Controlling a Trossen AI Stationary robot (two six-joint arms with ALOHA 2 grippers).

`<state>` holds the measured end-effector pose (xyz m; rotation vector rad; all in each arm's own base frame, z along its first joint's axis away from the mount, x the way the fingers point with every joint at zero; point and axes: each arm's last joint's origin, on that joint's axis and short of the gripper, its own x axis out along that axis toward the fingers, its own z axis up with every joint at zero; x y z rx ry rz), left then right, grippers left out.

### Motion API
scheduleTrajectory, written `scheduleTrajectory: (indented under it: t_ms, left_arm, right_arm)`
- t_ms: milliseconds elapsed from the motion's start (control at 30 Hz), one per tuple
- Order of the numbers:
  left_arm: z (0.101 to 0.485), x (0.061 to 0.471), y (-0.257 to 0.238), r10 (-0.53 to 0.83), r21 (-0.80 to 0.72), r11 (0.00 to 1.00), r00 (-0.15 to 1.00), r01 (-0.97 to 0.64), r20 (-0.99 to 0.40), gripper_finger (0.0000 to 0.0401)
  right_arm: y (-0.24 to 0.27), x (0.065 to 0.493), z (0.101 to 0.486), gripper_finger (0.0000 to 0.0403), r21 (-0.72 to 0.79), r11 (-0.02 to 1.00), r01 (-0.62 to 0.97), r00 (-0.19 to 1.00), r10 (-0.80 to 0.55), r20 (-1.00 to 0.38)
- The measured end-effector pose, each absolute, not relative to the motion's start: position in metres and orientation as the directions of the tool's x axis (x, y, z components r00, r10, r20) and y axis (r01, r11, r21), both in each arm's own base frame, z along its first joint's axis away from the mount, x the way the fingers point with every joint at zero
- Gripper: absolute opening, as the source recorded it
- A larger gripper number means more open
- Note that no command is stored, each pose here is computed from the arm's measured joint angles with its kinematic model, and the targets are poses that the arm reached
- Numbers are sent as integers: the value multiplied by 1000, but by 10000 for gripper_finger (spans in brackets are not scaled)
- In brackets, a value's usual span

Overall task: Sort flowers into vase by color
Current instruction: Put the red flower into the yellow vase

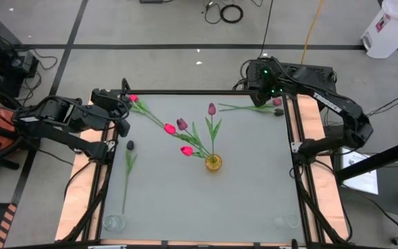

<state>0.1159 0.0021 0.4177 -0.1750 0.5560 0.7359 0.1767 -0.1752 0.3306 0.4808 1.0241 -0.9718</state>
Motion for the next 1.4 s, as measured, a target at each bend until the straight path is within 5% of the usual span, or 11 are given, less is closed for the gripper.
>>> scheduleTrajectory:
  t_ms: [533,1400]
  left_arm:
    - [419,117,2,580,17,737,620,-675,-529,9]
    - [421,120,0,526,-63,755,660,-653,-536,9]
  right_arm:
    - [-208,202,279,177,-173,818,548,90,-264,-960]
    - [-238,233,206,178,-154,887,435,-40,-152,-988]
